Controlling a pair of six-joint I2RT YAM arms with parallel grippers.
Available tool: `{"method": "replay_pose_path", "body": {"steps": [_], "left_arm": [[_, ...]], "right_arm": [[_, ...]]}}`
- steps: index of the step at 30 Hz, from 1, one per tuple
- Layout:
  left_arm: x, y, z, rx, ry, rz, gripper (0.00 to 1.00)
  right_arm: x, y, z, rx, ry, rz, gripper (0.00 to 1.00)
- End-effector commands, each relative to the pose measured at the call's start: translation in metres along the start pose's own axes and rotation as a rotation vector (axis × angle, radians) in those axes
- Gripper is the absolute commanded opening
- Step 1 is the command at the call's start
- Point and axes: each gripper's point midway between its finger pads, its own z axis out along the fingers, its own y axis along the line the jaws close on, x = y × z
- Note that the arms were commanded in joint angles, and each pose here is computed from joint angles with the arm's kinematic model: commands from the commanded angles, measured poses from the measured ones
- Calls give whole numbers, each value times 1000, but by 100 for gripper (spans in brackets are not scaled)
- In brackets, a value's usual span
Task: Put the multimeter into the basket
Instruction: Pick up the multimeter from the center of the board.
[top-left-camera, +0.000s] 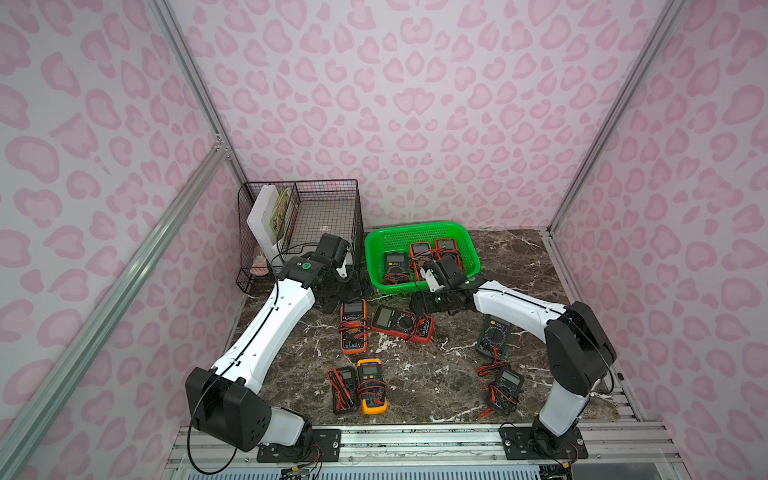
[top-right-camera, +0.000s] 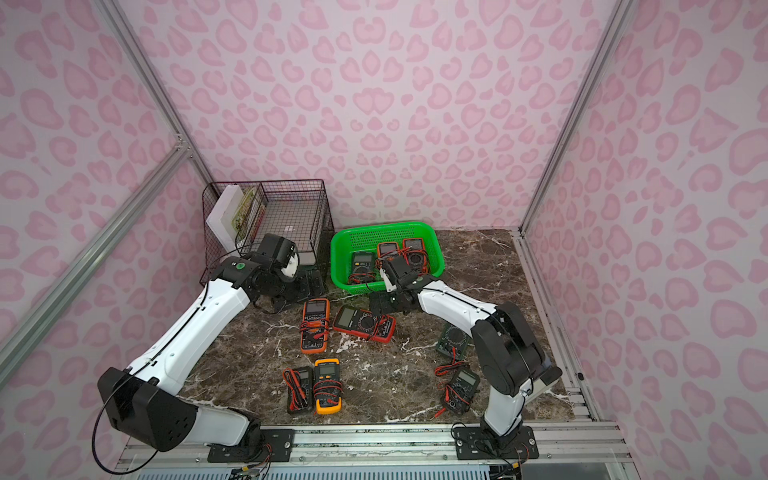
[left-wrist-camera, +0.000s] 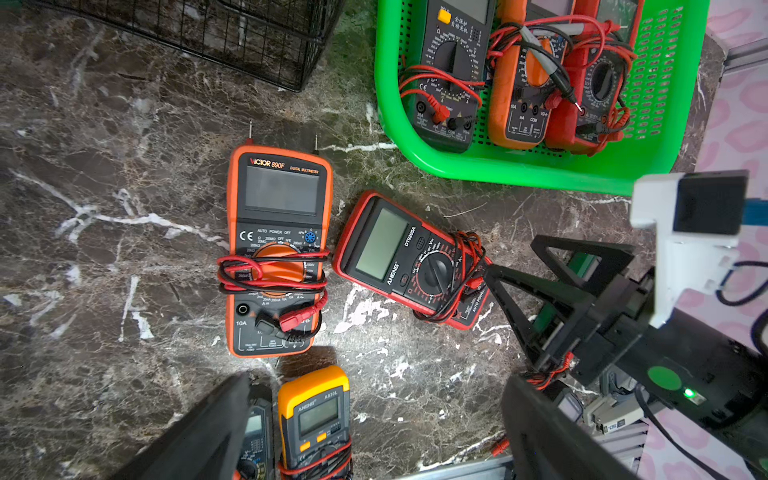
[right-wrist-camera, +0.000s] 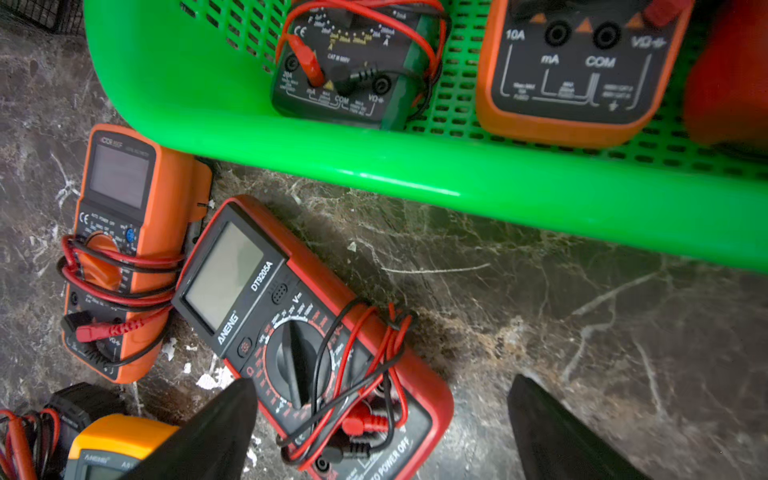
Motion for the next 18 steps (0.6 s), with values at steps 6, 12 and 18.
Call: {"method": "replay_pose_path", "body": {"steps": [6, 12, 18], "left_arm": [[4, 4, -4, -11, 0, -4, 99], [4, 5, -3, -13, -1, -7, 98], [4, 5, 1, -12, 5, -13, 99]], "right_arm": [[-4, 8, 20, -51, -1, 1, 99], [11, 12, 26, -67, 35, 1, 99], [31, 22, 29, -84, 79, -27, 99]]}}
